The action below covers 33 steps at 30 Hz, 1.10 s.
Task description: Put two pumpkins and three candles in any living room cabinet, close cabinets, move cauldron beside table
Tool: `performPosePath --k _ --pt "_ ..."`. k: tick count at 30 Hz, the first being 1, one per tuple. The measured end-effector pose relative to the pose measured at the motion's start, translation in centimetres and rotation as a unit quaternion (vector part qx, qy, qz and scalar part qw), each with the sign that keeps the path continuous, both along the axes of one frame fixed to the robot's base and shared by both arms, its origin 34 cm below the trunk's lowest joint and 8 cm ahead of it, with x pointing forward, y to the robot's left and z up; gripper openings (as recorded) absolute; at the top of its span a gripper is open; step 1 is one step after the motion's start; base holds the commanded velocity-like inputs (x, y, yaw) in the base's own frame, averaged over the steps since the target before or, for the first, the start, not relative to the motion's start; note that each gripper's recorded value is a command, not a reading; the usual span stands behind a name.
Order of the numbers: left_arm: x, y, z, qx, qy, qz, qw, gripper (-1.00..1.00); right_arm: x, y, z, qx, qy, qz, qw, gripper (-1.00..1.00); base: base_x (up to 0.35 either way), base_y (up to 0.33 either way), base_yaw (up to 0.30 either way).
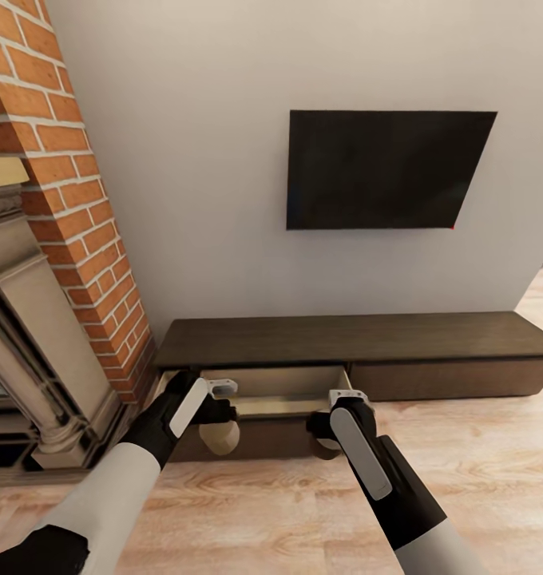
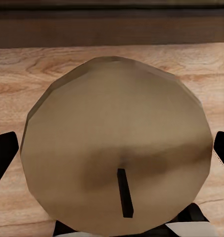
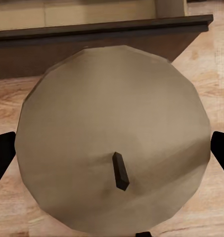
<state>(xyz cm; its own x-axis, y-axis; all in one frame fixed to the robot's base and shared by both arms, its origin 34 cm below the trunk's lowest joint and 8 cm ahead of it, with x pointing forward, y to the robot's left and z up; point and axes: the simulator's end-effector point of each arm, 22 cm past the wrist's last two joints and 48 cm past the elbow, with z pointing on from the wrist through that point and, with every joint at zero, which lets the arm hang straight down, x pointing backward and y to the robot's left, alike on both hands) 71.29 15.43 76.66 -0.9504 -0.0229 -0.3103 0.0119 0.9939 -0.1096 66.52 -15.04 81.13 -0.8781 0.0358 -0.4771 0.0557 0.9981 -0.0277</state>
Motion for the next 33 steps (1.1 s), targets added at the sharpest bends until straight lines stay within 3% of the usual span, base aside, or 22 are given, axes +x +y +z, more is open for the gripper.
performPosePath --k 6,33 --pt "0.0 -0.6 0.1 -0.003 -0.001 -0.003 1.0 -1.0 0.0 0.0 0.0 0.0 0.0 0.0 1.0 -1.0 0.259 -0.074 0.0" --pt "-0.2 -1.8 0.2 0.003 -0.003 -0.021 0.9998 -1.0 0.1 0.1 0.1 0.0 -0.002 -0.001 1.0 -1.0 0.103 -0.074 0.0"
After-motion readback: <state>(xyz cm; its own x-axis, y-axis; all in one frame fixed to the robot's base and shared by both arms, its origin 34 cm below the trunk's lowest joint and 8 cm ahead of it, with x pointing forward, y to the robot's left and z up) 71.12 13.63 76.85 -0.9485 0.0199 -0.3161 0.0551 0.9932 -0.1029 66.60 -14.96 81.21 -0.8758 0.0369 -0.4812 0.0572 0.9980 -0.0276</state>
